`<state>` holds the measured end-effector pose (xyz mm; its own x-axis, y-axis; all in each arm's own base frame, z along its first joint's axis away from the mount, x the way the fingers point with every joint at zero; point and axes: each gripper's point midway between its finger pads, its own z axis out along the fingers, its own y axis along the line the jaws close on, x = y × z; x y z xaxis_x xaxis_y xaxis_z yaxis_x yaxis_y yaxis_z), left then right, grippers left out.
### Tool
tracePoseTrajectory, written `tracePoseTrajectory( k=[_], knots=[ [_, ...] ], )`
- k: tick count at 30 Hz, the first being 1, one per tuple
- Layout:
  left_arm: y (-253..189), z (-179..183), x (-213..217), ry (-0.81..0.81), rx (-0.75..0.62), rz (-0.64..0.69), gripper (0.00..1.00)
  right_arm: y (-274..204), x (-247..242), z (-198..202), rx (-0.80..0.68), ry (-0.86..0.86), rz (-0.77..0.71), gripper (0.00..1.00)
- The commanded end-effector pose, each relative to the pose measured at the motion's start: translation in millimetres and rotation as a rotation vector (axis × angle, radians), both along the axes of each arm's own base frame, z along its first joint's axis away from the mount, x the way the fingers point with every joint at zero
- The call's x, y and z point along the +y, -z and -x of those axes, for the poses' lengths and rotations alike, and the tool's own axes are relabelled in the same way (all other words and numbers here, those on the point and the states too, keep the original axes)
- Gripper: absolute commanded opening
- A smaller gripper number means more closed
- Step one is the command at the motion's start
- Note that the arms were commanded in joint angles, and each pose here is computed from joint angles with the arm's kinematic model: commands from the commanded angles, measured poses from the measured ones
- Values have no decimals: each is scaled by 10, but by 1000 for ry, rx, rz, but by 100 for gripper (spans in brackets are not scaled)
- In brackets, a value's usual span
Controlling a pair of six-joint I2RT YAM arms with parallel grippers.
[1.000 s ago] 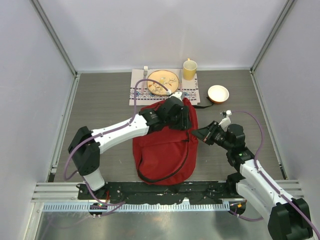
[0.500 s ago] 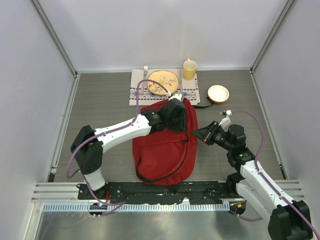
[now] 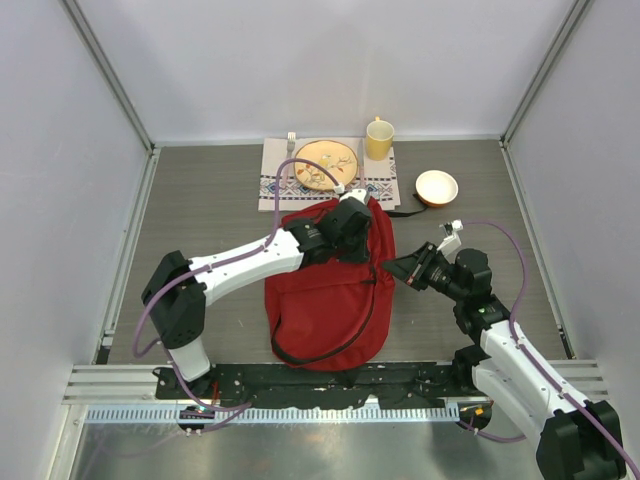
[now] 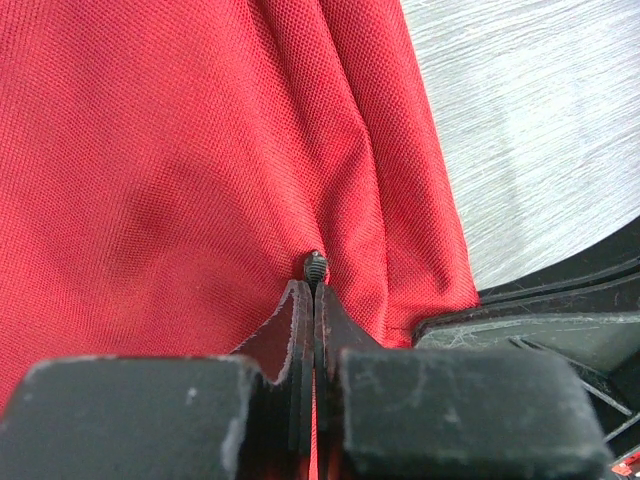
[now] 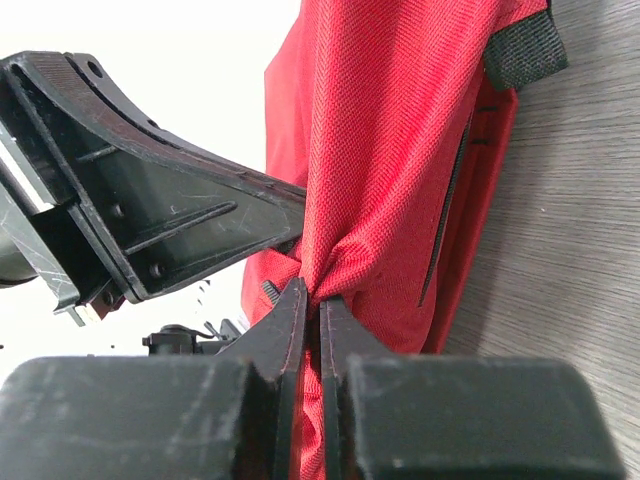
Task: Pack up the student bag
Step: Unzip the student bag at the center of the board.
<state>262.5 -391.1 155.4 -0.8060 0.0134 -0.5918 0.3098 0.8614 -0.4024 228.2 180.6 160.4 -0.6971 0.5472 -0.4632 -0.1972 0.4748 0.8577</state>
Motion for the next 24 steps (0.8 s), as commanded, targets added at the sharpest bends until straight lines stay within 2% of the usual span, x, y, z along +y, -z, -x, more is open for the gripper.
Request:
tracePoseTrajectory(
  k=[1,6,12,18,20,21,23,24],
  knots=[
    [-92,-6,38,6,-27,-7,0,-557,12,-115,-195,8,-29,1],
    [-70,-56,271,-59,-78,-58,0,-294,-145,-242,-86,115,64,1],
    [-94,-78,493,-101,-115,-88,0,-122,-252,-343,-21,192,112,1],
    [-210,-95,540,-114,-147,-39,0,-54,-309,-369,6,226,136,2],
    [-225,-89,497,-103,-146,-19,0,-74,-306,-356,12,221,140,13],
    [-229,-80,470,-96,-142,-6,0,-114,-307,-354,-3,217,144,29],
    [-239,-65,398,-82,-133,27,0,-218,-357,-323,-10,232,165,46],
    [-213,-65,372,-79,-126,32,0,-276,-373,-310,-23,235,174,58]
  ],
)
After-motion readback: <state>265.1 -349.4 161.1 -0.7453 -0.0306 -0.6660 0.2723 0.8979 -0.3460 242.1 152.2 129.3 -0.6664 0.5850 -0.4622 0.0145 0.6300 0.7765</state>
